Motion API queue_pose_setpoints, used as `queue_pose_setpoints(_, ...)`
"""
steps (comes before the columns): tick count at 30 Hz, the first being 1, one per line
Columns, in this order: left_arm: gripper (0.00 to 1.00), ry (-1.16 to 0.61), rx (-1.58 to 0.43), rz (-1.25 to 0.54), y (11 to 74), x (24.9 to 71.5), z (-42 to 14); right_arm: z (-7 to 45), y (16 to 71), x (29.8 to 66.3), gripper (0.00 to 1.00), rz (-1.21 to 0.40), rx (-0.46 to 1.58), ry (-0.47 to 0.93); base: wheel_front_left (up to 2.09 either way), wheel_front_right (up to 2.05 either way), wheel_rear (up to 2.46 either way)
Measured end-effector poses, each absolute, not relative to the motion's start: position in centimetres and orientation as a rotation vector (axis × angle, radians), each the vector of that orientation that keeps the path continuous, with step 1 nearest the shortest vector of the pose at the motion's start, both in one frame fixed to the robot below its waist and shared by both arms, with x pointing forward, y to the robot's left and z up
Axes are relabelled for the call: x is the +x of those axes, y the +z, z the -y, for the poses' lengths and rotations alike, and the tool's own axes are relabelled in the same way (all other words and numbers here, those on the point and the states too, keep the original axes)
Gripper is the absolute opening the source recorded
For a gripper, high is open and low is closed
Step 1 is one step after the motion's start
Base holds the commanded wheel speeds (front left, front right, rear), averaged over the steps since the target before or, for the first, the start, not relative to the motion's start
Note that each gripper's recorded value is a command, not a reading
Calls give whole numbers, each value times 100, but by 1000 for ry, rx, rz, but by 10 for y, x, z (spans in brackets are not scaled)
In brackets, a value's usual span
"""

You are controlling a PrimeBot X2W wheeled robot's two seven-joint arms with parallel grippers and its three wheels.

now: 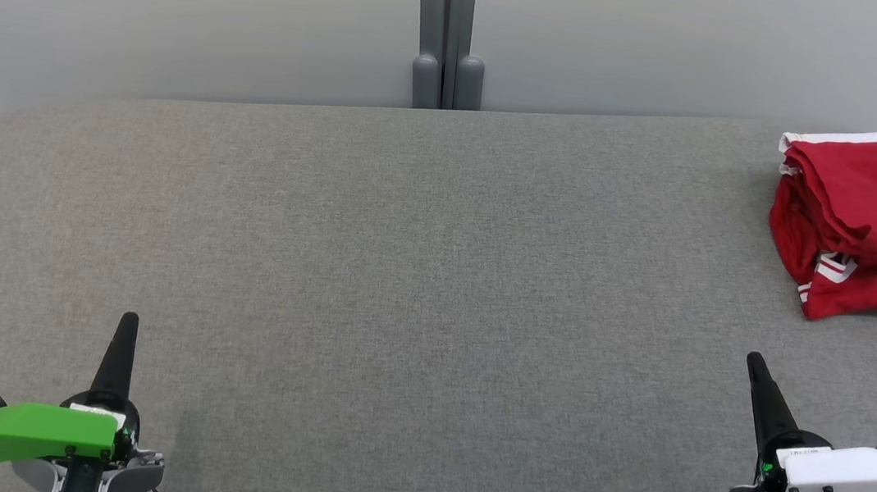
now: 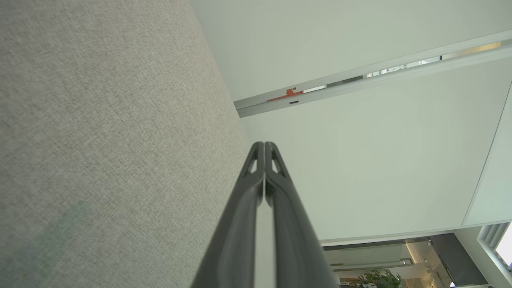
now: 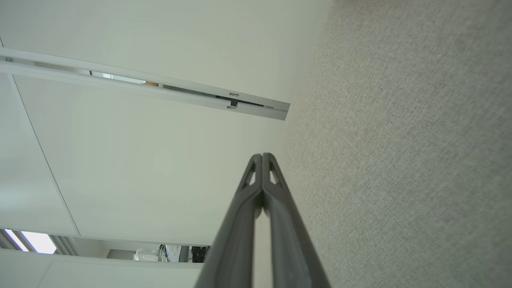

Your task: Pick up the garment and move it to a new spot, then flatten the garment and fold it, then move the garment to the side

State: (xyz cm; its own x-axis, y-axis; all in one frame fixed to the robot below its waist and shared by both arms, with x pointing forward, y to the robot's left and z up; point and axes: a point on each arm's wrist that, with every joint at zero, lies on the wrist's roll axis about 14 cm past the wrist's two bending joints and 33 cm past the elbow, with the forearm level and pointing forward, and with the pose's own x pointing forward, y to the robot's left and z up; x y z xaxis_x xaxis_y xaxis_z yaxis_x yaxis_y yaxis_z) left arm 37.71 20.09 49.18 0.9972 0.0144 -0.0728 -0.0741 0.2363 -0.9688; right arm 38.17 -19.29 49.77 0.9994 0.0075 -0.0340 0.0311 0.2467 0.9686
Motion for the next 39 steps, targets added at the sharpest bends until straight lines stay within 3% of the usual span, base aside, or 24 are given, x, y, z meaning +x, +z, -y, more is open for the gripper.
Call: queue_pose_setpoints(39, 0, 10, -1574, -8, 504, 388, -200, 200, 506, 388, 0, -4, 1572, -4, 0, 0, 0)
